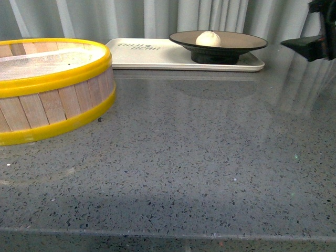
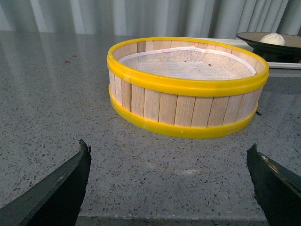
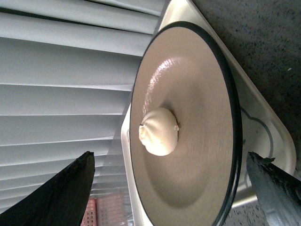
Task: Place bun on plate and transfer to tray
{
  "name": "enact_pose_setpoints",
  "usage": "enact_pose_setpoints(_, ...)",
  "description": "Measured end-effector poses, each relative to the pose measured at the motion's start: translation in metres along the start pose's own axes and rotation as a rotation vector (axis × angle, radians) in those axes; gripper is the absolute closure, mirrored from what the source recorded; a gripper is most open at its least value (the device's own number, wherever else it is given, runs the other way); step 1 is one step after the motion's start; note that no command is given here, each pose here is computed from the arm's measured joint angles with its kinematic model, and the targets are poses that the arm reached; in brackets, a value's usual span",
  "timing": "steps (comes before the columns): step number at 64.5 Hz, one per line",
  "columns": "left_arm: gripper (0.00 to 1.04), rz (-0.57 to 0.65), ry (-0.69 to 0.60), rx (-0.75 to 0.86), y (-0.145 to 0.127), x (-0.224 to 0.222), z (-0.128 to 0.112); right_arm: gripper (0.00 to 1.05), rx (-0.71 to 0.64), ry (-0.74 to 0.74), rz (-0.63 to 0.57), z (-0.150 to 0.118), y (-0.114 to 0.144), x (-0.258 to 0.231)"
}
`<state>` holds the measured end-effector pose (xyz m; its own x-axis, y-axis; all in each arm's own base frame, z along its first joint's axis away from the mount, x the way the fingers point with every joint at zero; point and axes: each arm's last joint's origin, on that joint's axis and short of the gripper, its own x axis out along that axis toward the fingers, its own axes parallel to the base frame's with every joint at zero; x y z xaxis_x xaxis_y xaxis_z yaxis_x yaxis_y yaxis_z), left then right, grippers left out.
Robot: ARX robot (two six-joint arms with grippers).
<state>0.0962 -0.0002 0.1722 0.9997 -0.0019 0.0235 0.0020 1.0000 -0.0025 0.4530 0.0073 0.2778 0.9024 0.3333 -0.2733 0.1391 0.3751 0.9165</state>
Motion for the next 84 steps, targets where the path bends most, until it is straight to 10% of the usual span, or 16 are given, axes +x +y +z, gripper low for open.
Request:
enact_pose_setpoints(22,0.07,0.000,0.000,0.000,0.000,0.000,0.000,0.08,-0.565,-0.498,-0.390,-0.028,-0.041,-0.189)
enact_pose_setpoints(39,0.07,0.000,0.000,0.000,0.000,0.000,0.000,0.08,-0.896,-0.614,-0.636,-0.073,-0.092,-0.279)
enact_pose_setpoints(53,0.07,0.000,0.000,0.000,0.000,0.000,0.000,0.45,-1.164,-0.464,-0.139,-0.112,-0.114,-0.298)
enact_pose_setpoints(74,0.07,0.000,0.000,0.000,0.000,0.000,0.000,1.00,-1.182,-0.460,-0.139,-0.139,-0.131,-0.292)
enact_pose_setpoints(84,0.07,0.000,0.000,0.000,0.000,0.000,0.000,1.03,-1.186,-0.459,-0.137,-0.147,-0.136,-0.290)
